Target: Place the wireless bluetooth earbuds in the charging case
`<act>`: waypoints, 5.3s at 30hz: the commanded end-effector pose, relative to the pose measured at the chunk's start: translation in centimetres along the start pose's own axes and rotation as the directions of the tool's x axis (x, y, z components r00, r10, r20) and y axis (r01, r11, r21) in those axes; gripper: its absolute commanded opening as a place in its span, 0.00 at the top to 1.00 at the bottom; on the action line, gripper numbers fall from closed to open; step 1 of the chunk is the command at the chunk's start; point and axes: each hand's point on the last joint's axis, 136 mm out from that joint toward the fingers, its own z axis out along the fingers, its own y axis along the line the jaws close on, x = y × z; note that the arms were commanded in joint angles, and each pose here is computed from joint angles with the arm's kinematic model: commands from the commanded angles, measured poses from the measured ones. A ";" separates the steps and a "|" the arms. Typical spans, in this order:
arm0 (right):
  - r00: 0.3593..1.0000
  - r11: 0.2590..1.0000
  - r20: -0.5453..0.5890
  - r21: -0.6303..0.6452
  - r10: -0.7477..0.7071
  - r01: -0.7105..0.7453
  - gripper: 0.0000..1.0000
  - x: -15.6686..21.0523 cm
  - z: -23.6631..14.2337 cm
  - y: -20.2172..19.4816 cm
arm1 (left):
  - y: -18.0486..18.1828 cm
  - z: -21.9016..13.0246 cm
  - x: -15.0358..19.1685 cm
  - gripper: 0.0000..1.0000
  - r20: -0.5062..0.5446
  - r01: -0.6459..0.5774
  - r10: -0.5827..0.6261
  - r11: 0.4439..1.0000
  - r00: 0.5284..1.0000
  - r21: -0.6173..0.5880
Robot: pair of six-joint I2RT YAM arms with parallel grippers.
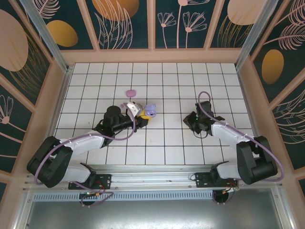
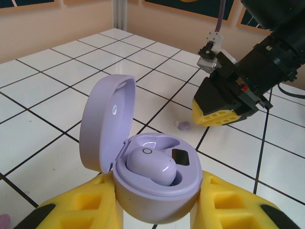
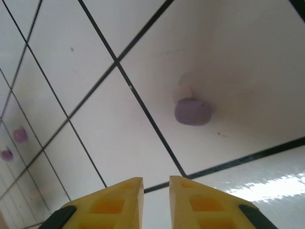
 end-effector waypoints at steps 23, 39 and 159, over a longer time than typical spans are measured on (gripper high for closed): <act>0.993 0.992 0.046 0.068 0.107 -0.110 0.90 -3.4 2.2 -3.9 | -0.1 0.5 -1.0 1.00 0.026 -0.046 0.046 0.999 0.999 0.013; 0.997 0.987 0.021 0.142 -0.076 0.073 0.90 -6.4 2.9 -2.4 | 0.0 0.3 -1.0 1.00 0.022 -0.055 0.055 0.999 0.998 0.002; 0.653 0.781 -0.500 -0.079 -0.569 0.620 0.91 -1.5 6.3 4.6 | 0.3 -0.7 -0.2 1.00 -0.006 -0.074 0.073 0.996 0.997 -0.043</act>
